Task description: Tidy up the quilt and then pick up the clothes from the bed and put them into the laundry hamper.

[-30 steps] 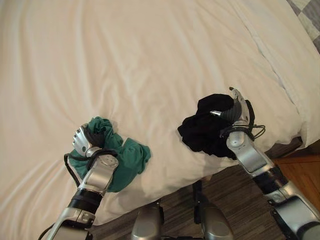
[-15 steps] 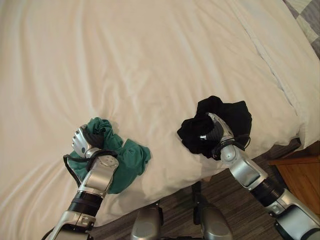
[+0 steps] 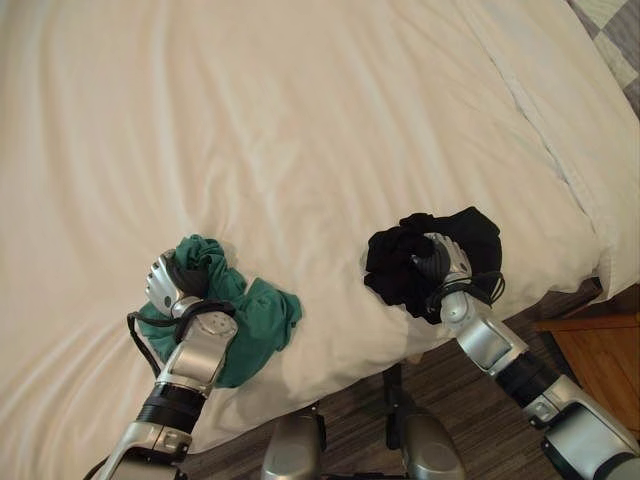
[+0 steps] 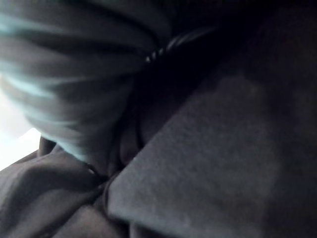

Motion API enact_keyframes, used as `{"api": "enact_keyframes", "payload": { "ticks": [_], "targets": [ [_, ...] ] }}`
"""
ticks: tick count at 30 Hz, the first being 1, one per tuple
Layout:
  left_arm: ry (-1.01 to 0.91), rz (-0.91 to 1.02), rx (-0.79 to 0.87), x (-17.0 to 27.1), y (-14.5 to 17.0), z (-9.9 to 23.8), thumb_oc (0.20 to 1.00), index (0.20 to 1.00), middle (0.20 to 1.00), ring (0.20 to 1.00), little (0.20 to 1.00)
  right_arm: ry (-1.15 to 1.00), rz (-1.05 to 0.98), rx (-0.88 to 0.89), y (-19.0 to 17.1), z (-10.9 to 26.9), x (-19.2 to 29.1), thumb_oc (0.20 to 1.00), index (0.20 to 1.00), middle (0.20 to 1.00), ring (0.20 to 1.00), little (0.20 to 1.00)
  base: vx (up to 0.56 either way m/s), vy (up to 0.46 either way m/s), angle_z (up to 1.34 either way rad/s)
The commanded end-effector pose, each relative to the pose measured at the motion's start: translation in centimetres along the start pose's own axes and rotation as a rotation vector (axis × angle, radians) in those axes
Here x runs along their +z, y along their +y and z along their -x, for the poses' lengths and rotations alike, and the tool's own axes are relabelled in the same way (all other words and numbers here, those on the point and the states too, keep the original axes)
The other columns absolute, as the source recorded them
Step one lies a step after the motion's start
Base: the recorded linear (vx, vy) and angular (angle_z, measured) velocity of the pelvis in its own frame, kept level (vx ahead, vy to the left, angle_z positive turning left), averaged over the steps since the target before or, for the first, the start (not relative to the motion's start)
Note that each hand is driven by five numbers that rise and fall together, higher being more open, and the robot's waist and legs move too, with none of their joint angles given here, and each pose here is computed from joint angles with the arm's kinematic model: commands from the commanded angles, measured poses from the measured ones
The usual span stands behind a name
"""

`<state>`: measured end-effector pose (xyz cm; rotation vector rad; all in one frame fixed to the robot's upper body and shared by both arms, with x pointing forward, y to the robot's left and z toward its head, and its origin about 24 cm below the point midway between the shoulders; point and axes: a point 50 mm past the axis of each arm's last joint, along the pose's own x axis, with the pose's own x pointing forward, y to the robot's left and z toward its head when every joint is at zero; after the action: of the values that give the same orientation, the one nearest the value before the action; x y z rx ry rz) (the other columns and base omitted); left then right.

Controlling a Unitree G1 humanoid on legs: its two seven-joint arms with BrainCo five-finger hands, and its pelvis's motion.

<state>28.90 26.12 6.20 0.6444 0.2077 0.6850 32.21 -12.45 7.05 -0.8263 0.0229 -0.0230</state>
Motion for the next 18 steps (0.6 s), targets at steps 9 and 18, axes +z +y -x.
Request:
{"api": "enact_keyframes", "payload": {
  "ticks": [9,18],
  "targets": [
    [-0.345,0.706,-0.339,6.1,1.0,6.7,0.2,0.2,0.2,0.2,0.2,-0.258,-0.67,0.113,-2.9,6.9,0.5,0.2,0.2,0.2,0.2,0.2,0.08,-0.001,-0.03],
    [-0.394,0.946,-0.397,5.1,3.4,10.7,0.2,0.2,0.2,0.2,0.2,-0.3,-1.004,0.183,-4.5,12.2,-0.7,0.2,0.2,0.2,0.2,0.2,0.05,-0.008,-0.05]
  ]
}}
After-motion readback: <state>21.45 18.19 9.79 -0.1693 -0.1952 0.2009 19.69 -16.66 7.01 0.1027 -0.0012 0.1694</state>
